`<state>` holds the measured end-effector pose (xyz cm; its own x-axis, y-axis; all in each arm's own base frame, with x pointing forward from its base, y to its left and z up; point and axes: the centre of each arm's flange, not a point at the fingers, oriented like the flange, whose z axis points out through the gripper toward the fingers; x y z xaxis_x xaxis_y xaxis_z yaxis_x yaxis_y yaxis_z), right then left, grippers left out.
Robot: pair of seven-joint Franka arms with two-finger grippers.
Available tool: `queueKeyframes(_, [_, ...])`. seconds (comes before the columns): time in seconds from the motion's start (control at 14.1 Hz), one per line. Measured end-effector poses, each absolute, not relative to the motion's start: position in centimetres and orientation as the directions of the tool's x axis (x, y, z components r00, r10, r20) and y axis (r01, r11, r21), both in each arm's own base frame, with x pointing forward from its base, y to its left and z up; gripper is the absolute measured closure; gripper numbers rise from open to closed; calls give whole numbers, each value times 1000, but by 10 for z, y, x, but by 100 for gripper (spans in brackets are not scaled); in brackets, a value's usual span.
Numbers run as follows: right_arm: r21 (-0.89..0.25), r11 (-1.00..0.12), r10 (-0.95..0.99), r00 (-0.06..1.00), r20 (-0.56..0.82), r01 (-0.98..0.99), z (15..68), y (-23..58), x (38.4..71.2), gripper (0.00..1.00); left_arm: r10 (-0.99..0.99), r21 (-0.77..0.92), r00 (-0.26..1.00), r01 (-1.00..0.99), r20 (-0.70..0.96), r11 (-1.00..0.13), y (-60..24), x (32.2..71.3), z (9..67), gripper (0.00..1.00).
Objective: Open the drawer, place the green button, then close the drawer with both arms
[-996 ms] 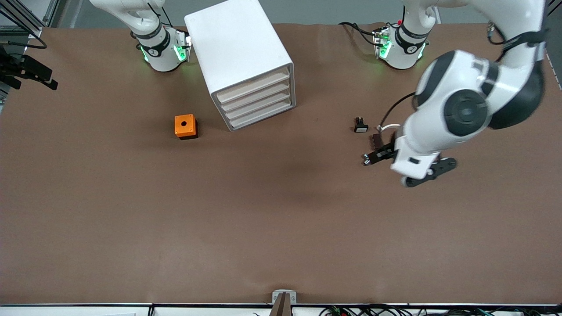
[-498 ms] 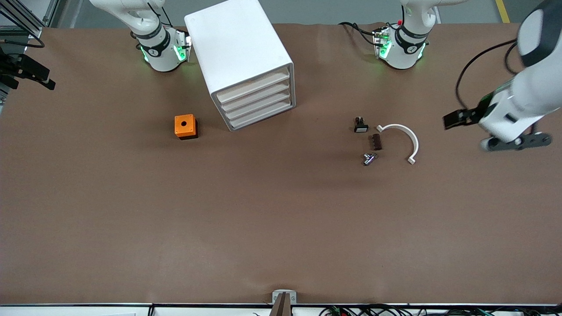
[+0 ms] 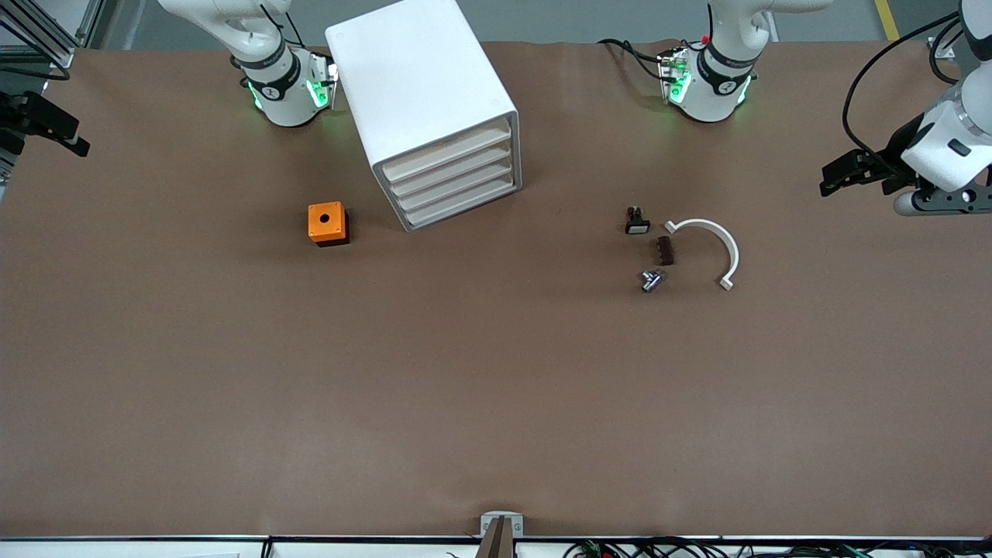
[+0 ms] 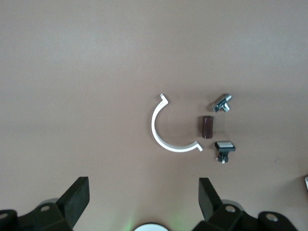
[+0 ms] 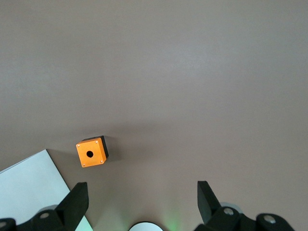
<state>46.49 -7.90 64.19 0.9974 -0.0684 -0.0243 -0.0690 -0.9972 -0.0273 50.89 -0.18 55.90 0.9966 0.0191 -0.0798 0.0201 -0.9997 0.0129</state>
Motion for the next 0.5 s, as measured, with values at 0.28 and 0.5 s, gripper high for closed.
queueKeyframes(0.28, [-27, -997, -71, 997, -23, -72, 642, -80, 464, 0, 19, 15, 1000, 19, -3, -1000, -2, 516, 585, 0])
queueKeyframes(0.5, [-27, -997, -69, 997, -23, -70, 642, -79, 465, 0, 17, 17, 999, 16, 50, -1000, -3, 518, 614, 0])
